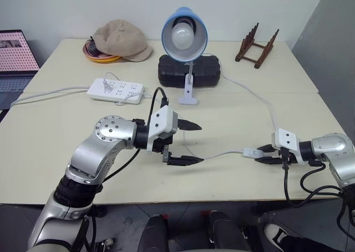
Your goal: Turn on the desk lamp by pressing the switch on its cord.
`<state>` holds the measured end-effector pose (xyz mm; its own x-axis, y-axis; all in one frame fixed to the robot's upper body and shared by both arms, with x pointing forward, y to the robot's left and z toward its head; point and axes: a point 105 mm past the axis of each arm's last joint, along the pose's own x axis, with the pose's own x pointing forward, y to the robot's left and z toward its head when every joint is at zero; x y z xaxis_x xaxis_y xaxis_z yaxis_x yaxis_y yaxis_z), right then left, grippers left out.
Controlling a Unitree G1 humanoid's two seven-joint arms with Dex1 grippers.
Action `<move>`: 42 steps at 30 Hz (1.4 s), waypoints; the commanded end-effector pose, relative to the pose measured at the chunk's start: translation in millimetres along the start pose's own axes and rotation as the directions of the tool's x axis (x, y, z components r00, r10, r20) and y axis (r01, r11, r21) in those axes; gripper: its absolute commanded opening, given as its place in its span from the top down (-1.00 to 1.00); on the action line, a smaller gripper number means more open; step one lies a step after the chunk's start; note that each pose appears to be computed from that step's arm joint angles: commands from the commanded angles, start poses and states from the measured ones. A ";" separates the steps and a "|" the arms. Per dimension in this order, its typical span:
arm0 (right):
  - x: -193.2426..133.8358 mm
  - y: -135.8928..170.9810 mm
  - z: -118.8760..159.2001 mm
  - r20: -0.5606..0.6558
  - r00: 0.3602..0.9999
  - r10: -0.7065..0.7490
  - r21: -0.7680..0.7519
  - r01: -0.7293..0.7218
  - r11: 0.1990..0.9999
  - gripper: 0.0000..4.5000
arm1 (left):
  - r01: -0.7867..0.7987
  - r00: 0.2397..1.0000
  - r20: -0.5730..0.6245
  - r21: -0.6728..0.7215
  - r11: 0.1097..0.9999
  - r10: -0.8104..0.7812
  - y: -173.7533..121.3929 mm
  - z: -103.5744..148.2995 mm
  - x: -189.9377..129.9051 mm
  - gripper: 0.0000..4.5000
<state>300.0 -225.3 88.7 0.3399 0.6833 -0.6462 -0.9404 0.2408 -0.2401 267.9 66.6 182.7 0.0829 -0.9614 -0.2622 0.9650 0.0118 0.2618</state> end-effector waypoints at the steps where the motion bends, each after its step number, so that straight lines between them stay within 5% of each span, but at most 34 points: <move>1: -4.1 -8.3 11.8 0.045 0.998 -0.038 -0.022 0.039 0.999 0.50 | 0.006 1.000 0.014 0.016 1.000 -0.006 -1.0 3.2 1.5 -1.00; 10: 8.4 -17.4 63.6 0.189 0.972 -0.138 -0.197 0.175 0.965 0.50 | -0.128 0.971 0.134 -0.409 0.903 0.199 41.7 5.2 -15.2 -1.00; 14: 20.2 -13.7 92.8 0.245 0.956 -0.162 -0.397 0.251 0.883 0.50 | -0.126 0.957 0.162 -0.518 0.846 0.242 54.3 11.7 -17.3 -1.00; 17: 28.3 -9.9 108.5 0.251 0.955 -0.158 -0.575 0.278 0.770 0.50 | -0.111 0.971 0.126 -0.524 0.845 0.205 52.1 10.5 -10.4 -1.00; 28: 38.5 -24.3 144.2 0.287 0.938 -0.196 -0.791 0.347 0.505 0.50 | -0.132 0.991 -0.043 -0.456 0.880 0.126 45.8 -11.7 25.2 -1.00; 42: 38.6 -23.4 166.3 0.358 0.912 -0.200 -0.830 0.409 0.379 0.50 | -0.228 0.973 -0.060 -0.439 0.869 0.224 63.7 -16.2 35.3 -1.00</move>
<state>336.2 -97.0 172.5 0.5013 0.7996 -0.3306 -0.2879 -0.2062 -0.9352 332.3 41.7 159.7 0.2930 -0.9112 -0.2897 0.9210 0.3503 -0.1704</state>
